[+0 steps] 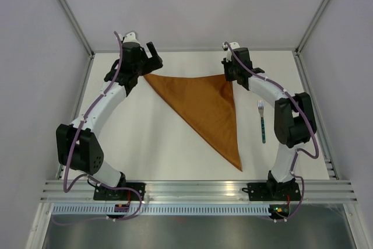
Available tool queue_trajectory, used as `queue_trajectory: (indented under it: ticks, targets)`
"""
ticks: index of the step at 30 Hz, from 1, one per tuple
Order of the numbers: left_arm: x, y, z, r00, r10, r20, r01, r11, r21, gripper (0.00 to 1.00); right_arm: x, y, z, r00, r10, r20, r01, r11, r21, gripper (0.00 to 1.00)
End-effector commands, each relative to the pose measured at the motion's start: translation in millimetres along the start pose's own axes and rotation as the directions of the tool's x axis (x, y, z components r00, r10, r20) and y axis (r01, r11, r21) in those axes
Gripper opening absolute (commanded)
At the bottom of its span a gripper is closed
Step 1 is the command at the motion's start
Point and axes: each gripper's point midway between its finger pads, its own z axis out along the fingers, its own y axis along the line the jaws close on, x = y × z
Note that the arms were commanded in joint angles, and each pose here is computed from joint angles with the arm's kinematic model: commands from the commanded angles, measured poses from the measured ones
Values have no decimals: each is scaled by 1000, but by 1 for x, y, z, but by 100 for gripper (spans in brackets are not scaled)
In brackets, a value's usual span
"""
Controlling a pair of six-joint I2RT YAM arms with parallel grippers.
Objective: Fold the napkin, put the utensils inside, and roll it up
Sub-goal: Fold the napkin, then grab a utensil with the right arm
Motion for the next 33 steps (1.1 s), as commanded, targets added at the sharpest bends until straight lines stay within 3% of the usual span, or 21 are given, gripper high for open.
queue_trajectory:
  ticks: [1,5,8,9,12,17,20,21,23,24,27,33]
  targets:
    - [0,-7,7,999,-42,12,42,998,38,96,10,-9,9,1000,12,-25,-11,999,39,9]
    - [8,-3,12,999,-37,-1,37,999,34,96,17,-15,16,999,11,-44,-8,998,67,22]
    - [12,-3,16,999,-34,-6,34,999,39,96,20,-17,20,999,6,-52,-2,997,79,36]
    - [15,-1,19,999,-34,-11,34,999,35,96,21,-20,21,998,5,-57,0,996,91,46]
    - [20,-2,22,999,-33,-18,33,998,50,97,16,-28,23,998,6,-61,1,993,114,55]
    - [28,-4,21,999,-38,-18,39,995,94,97,-10,-59,-12,998,33,-58,-24,987,158,57]
    - [35,-5,15,998,-54,-21,57,990,126,97,8,-88,-48,995,42,-95,-22,978,206,57]
    - [33,-7,13,998,-59,-12,60,988,141,97,39,-94,-58,984,30,-178,9,976,216,57]
    - [43,-7,9,997,-70,-33,74,985,158,97,56,-97,-83,977,37,-211,10,975,220,57]
    - [44,-7,10,997,-78,-19,80,982,171,97,91,-97,-91,956,50,-289,14,976,216,56]
    - [49,-9,10,996,-88,-28,92,978,189,97,130,-95,-115,932,69,-357,17,973,231,55]
    - [56,-8,6,994,-100,-34,105,972,208,97,172,-96,-134,881,117,-458,-2,970,244,54]
